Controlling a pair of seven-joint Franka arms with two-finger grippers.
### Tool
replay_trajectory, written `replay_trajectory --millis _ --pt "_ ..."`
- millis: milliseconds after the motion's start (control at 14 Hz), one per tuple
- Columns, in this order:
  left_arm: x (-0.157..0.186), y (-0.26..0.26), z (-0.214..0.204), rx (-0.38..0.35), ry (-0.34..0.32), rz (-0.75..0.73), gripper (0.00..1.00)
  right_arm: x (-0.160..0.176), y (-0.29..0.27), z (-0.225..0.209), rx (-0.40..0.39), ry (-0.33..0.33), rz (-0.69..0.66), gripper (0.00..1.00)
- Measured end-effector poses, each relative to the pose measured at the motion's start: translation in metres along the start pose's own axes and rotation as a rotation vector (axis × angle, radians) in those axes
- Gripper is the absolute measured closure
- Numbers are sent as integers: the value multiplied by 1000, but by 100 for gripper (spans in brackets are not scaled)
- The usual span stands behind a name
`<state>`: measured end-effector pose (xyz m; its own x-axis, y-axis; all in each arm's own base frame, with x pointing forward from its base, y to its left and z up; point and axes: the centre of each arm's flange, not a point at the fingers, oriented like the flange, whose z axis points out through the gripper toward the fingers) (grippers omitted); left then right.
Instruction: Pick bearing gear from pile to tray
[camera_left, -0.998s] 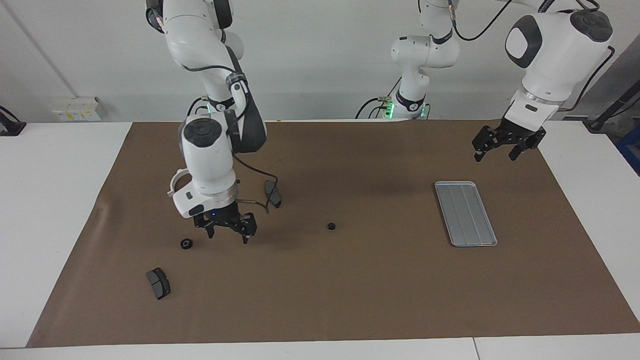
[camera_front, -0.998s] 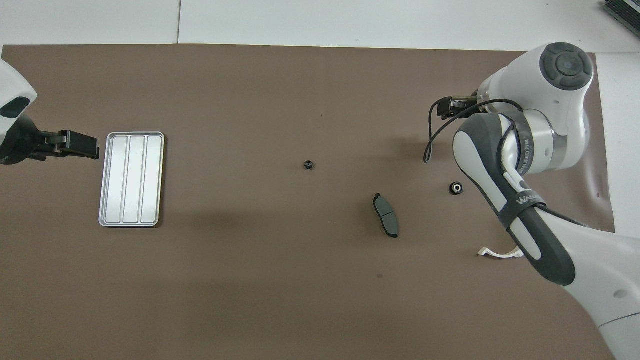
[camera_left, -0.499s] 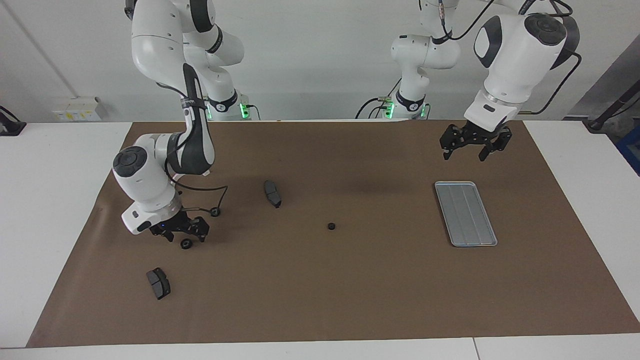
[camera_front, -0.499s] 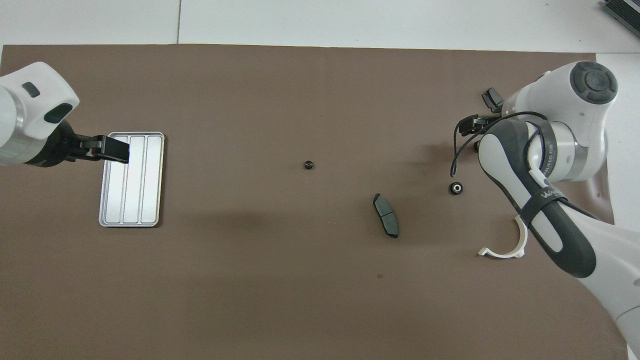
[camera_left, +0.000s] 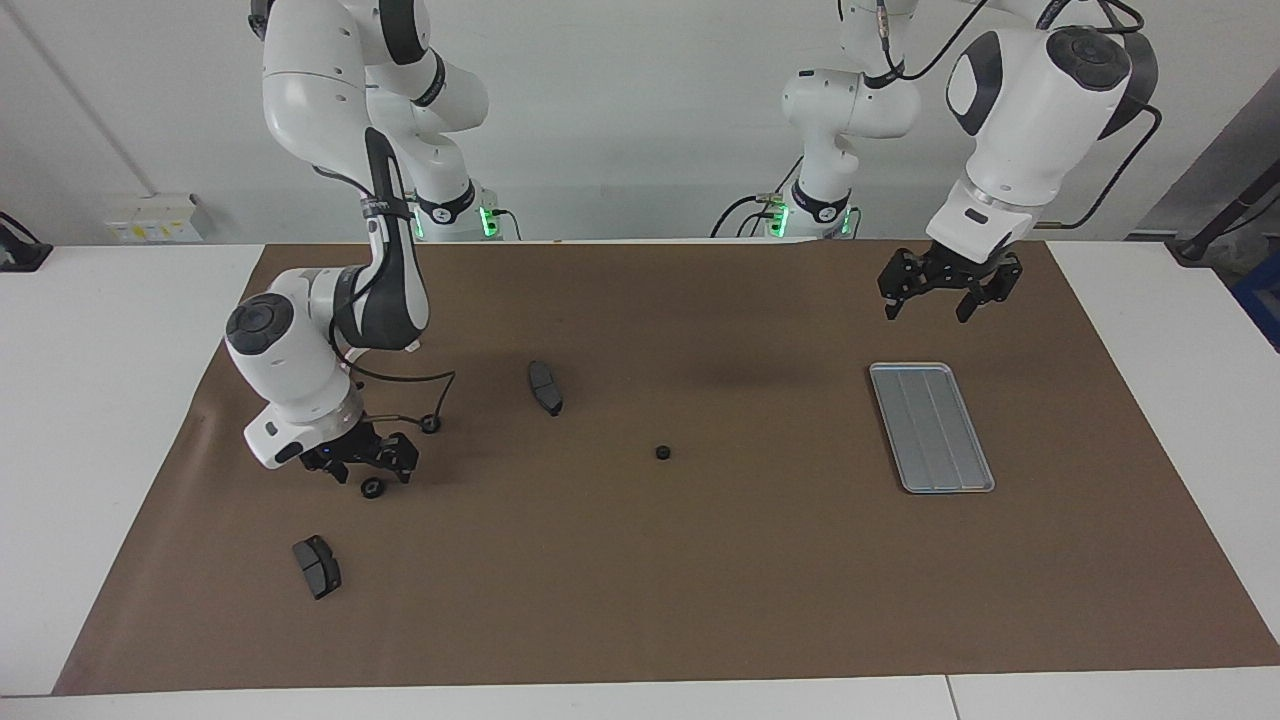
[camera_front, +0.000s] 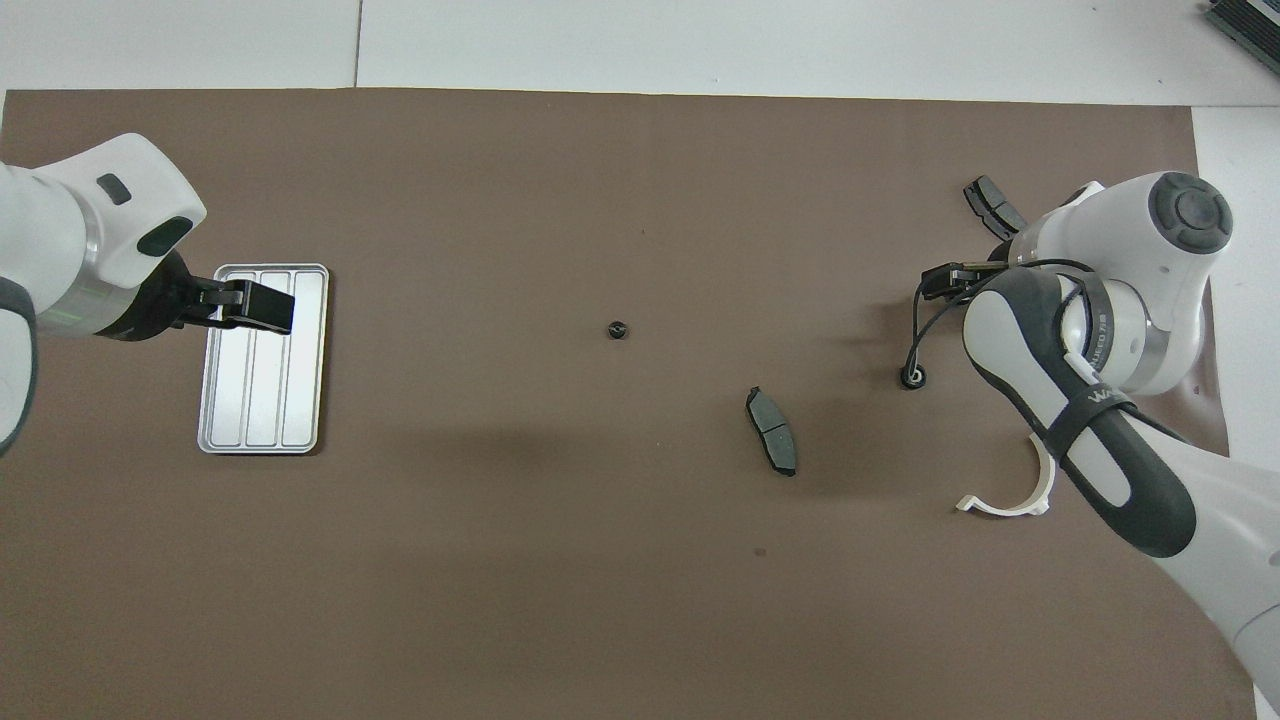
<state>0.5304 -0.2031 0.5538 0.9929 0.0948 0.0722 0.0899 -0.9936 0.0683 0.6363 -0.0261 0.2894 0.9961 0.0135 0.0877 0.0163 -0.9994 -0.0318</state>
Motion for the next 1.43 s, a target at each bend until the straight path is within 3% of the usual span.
replay_trajectory --millis 143,356,784,998,1425 --pt "-19 46 17 -7 2 -21 0 -1 2 1 -2 7 -6 4" --pt "-26 93 62 -7 2 -1 0 -1 4 1 -2 12 -8 24" --pt "-16 171 154 16 -43 50 0 0 4 2 -5 29 -8 23" --pt "-1 191 205 -7 -18 39 0 0 4 4 -7 37 -8 23" --pt "24 178 226 -24 30 65 5 0 4 6 -8 44 -8 23"
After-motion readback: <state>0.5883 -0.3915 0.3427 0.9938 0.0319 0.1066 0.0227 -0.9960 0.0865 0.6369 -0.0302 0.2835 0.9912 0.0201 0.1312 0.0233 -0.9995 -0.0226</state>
